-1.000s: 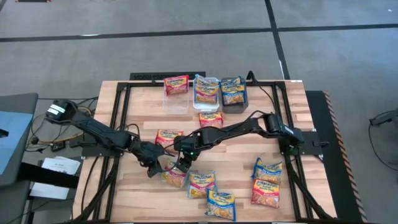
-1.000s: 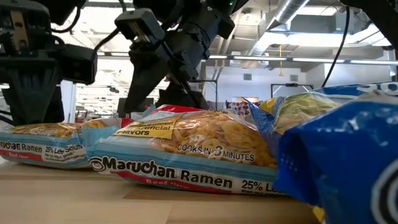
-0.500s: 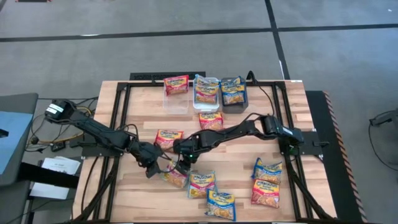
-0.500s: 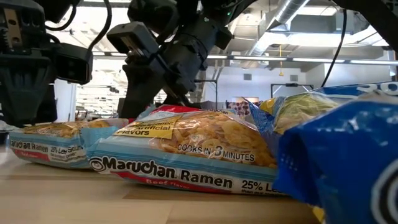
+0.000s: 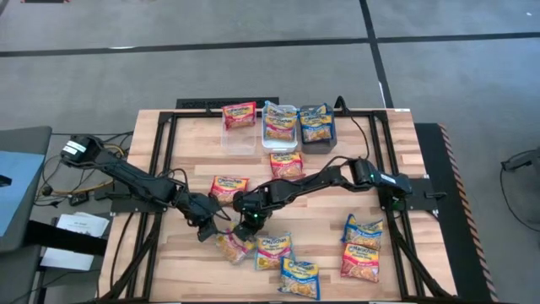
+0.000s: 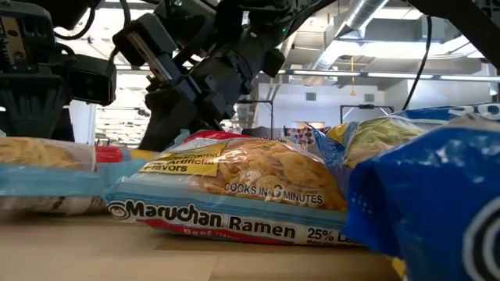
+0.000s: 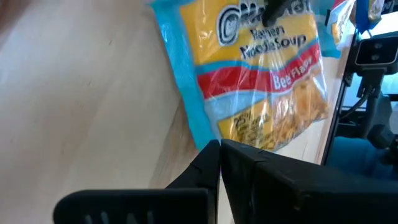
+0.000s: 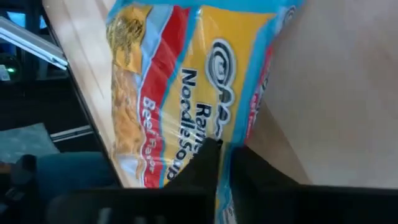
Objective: Sort Maruchan noodles
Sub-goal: Put the light blue noodle pack into the white bin
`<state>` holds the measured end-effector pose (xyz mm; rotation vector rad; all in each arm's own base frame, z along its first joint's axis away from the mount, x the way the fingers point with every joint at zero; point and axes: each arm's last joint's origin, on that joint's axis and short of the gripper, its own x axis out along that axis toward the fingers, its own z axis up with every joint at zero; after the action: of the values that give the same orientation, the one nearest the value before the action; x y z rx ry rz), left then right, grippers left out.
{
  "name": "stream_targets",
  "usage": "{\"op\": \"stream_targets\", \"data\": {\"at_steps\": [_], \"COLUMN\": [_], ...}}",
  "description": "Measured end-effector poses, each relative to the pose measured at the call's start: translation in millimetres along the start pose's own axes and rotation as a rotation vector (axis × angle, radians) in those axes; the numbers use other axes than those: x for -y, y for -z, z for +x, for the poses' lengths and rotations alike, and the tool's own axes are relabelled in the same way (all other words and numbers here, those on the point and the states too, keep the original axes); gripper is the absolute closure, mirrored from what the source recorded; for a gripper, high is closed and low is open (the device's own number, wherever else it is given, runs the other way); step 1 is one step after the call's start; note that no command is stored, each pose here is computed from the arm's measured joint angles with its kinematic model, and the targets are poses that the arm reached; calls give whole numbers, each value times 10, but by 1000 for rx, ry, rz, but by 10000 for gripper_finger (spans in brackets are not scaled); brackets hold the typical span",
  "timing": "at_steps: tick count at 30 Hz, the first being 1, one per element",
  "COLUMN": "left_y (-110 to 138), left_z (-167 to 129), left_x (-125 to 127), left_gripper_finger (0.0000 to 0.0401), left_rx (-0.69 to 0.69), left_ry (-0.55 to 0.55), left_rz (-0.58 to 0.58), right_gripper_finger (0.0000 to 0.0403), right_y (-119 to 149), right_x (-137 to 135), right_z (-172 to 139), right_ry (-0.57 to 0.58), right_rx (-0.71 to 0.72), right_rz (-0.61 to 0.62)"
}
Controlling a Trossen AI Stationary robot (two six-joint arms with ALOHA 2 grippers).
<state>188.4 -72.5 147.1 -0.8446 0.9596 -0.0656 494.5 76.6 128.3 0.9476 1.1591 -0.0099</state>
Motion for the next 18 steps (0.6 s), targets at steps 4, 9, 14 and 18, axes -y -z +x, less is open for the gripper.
{"op": "stream_targets", "data": {"at_steps": [4,9,14,18], "left_y": [2,5,2,-15], "left_z": [0,-1,-53,-146], "left_x": [1,5,35,86], "left_gripper_finger": [401,401,401,401], "left_rx": [-8,-22,-19,12], "left_ry": [4,16,47,94], "left_rz": [3,7,20,32], "right_gripper_finger": [396,399,400,400], "right_y": [-11,-72,-148,-157], "right_x": [-4,-105,-259,-380], "right_z": [-7,-108,-338,-544], "right_ry": [-5,13,105,205], "right_rx": [6,29,49,61], "right_rz": [4,-7,-64,-122]}}
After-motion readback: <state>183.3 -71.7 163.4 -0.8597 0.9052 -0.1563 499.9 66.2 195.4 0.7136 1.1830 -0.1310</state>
